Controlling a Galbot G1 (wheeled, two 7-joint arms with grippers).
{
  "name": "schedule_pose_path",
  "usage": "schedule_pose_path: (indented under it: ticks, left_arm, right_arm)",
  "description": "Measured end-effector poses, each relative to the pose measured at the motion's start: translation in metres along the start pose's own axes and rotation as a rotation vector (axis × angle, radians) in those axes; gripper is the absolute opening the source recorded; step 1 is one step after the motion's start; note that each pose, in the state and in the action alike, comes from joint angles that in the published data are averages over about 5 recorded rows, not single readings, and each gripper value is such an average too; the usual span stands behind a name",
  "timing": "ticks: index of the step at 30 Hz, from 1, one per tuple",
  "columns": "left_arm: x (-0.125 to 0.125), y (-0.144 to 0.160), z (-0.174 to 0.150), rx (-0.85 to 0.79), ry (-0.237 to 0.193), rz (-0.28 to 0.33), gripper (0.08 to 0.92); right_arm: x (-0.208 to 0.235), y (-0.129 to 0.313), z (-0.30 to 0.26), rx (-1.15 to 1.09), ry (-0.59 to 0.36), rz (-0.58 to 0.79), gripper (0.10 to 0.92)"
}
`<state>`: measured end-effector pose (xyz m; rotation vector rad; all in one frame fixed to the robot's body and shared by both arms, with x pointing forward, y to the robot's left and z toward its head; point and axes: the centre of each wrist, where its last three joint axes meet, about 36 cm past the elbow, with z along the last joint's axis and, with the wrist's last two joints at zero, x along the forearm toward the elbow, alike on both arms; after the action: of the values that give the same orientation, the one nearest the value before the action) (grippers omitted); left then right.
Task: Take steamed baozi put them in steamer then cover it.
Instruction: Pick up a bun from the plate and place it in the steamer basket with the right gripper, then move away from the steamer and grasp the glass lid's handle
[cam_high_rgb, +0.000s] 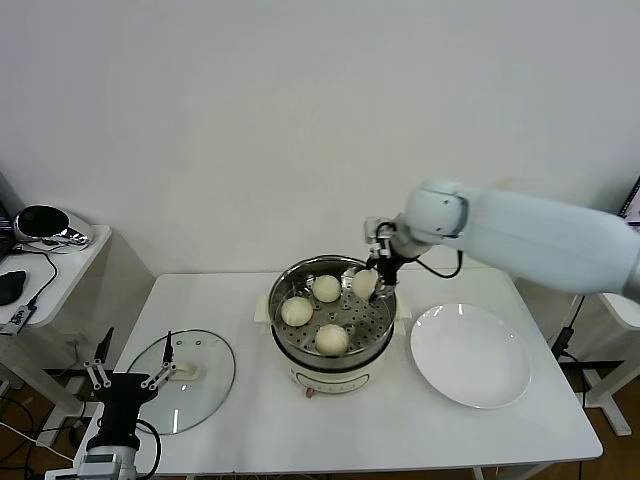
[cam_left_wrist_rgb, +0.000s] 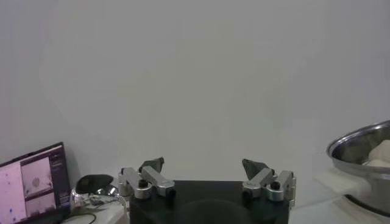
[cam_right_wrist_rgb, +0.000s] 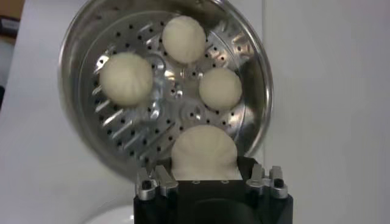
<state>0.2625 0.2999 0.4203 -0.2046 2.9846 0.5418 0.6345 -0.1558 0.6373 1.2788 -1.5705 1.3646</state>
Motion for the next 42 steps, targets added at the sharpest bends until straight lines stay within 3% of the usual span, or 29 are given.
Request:
schedule_pose_path:
  ticks: [13,25,31,42]
  left_arm:
    - [-0.003,-0.001,0.001,0.002,-0.005,0.000,0.823]
    - [-0.003,-0.003,0.001,0.007,-0.005,0.000,0.823]
    - [-0.003,-0.004,0.001,0.008,-0.004,0.002,0.823]
    - [-0.006,-0.004,0.005,0.013,0.007,0.008,0.823]
  right_arm:
    - [-0.050,0.009,-0.007,-0.075,0.066,-0.023,0.662]
    - [-0.062,0.014,-0.007,-0.106,0.065,-0.035,0.692]
    - [-0.053,0.014,-0.008,-0.120,0.045,-0.032,0.811]
    - [0.002,0.025,0.009,-0.149,-0.079,0.048,0.823]
